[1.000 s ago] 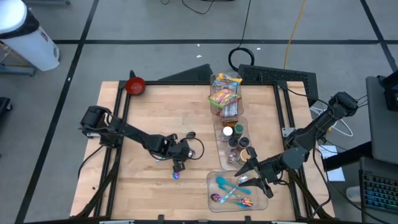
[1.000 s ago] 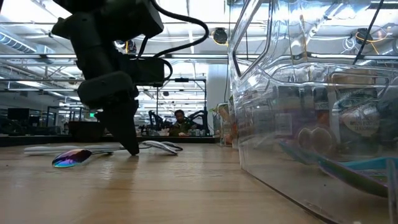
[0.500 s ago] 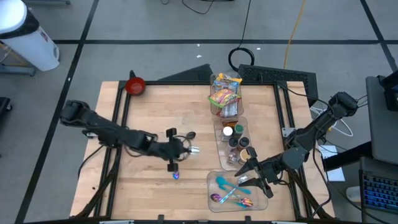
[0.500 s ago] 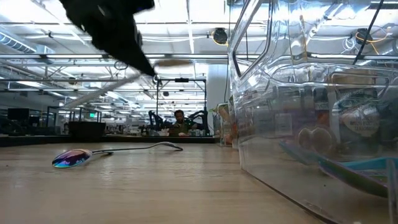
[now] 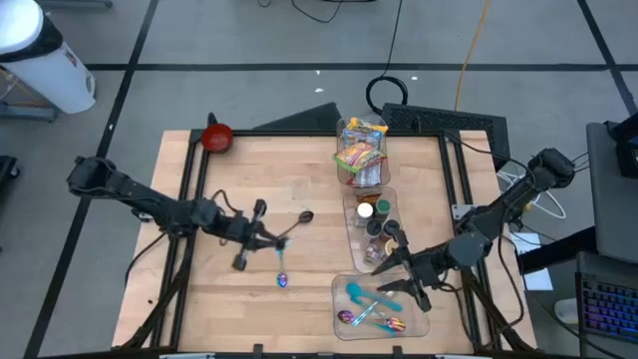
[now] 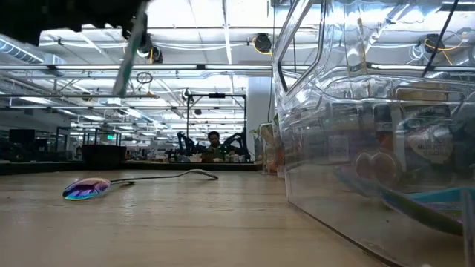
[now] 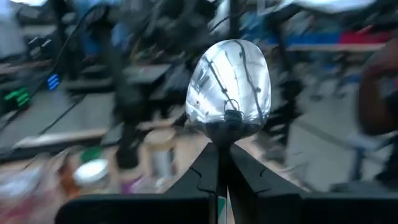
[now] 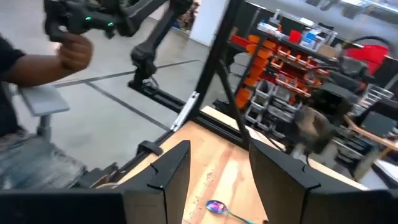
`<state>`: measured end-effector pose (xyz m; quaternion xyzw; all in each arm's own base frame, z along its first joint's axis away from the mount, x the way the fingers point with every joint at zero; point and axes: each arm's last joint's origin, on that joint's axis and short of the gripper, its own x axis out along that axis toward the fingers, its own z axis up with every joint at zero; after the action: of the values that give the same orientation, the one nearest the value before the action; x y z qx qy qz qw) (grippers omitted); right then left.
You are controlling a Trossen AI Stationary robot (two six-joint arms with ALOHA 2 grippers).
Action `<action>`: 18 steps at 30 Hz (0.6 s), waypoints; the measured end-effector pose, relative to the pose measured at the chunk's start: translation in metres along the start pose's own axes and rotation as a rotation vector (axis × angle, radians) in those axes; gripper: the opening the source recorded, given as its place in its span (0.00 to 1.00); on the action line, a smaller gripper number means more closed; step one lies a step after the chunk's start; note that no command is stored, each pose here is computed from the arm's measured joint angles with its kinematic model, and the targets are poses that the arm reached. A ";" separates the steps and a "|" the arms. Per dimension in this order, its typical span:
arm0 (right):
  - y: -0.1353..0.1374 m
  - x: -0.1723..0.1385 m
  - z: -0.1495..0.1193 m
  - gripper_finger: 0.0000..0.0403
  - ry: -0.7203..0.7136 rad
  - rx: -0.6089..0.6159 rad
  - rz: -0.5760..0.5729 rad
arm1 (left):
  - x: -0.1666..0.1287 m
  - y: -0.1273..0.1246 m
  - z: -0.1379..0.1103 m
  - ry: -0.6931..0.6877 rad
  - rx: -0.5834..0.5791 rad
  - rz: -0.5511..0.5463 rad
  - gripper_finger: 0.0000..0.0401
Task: Pick & Place Food Item
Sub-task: Put the light blue spoon into the bottom transparent bin
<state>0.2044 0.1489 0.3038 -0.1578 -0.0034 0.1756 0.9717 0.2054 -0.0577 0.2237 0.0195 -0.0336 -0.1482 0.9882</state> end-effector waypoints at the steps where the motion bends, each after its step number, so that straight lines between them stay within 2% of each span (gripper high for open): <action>1: -0.003 0.002 -0.002 0.39 0.003 0.013 -0.014 | -0.002 -0.001 -0.001 -0.032 0.002 -0.031 0.03; 6: -0.016 0.023 -0.016 0.38 0.019 0.086 -0.093 | -0.003 -0.006 0.012 -0.159 0.031 -0.150 0.02; 10: -0.026 0.045 -0.035 0.38 0.025 0.084 -0.152 | 0.006 -0.012 0.020 -0.182 0.050 -0.203 0.02; 15: -0.038 0.070 -0.057 0.39 -0.049 0.115 -0.090 | 0.022 -0.019 0.030 -0.198 0.084 -0.232 0.03; 18: -0.042 0.086 -0.068 0.44 -0.051 0.149 -0.038 | 0.039 -0.021 0.033 -0.184 0.088 -0.238 0.03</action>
<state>0.3033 0.1201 0.2484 -0.0803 -0.0180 0.1608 0.9835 0.2337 -0.0900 0.2579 0.0527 -0.1278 -0.2637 0.9547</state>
